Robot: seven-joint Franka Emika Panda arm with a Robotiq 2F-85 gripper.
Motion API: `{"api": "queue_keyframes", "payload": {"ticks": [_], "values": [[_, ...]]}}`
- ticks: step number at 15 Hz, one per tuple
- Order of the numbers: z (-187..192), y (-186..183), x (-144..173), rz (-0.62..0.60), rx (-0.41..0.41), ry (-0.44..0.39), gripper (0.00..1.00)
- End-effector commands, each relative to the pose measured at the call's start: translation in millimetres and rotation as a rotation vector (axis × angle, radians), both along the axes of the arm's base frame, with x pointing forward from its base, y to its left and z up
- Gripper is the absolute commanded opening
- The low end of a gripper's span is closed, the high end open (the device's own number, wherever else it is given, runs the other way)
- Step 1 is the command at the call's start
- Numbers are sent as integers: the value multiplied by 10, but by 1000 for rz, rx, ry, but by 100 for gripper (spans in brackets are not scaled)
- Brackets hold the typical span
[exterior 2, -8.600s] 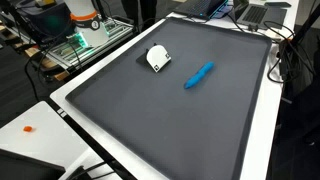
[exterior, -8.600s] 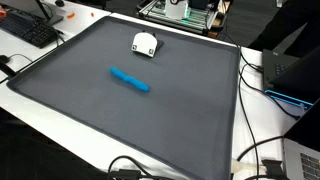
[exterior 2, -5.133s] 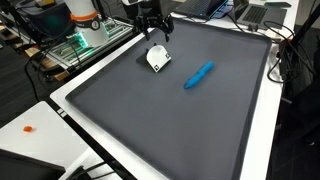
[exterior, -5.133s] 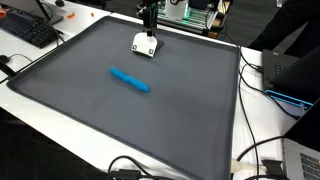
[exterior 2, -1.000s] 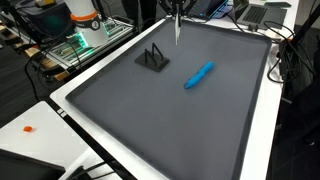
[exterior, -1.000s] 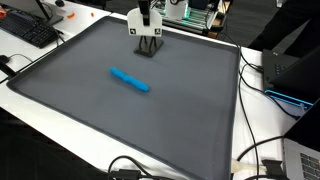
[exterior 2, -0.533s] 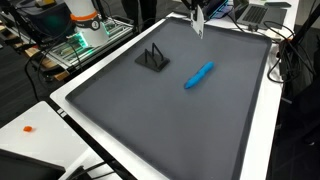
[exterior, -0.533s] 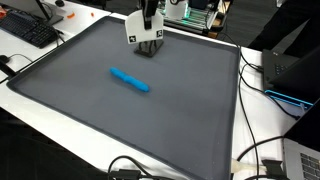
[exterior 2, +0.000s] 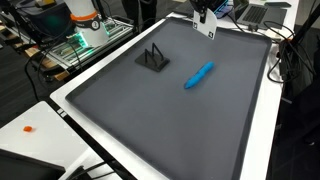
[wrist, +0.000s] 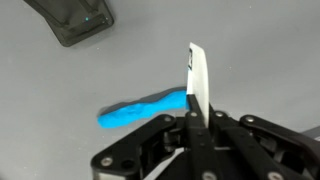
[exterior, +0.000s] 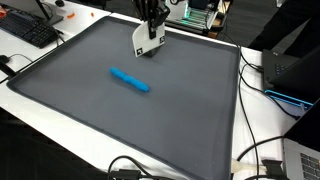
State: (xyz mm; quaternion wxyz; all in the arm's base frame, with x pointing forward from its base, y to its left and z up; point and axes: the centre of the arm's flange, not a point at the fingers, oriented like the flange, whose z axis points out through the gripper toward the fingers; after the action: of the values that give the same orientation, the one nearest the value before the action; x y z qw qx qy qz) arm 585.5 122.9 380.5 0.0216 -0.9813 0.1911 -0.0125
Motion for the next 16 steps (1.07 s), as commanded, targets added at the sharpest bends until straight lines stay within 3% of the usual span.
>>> {"api": "queue_keyframes", "payload": {"ticks": [1, 6, 16], "values": [[-1, 1, 8, 3, 0, 0, 4], [1, 2, 10, 9, 0, 0, 4], [-403, 81, 533, 325, -24, 17, 1]]}}
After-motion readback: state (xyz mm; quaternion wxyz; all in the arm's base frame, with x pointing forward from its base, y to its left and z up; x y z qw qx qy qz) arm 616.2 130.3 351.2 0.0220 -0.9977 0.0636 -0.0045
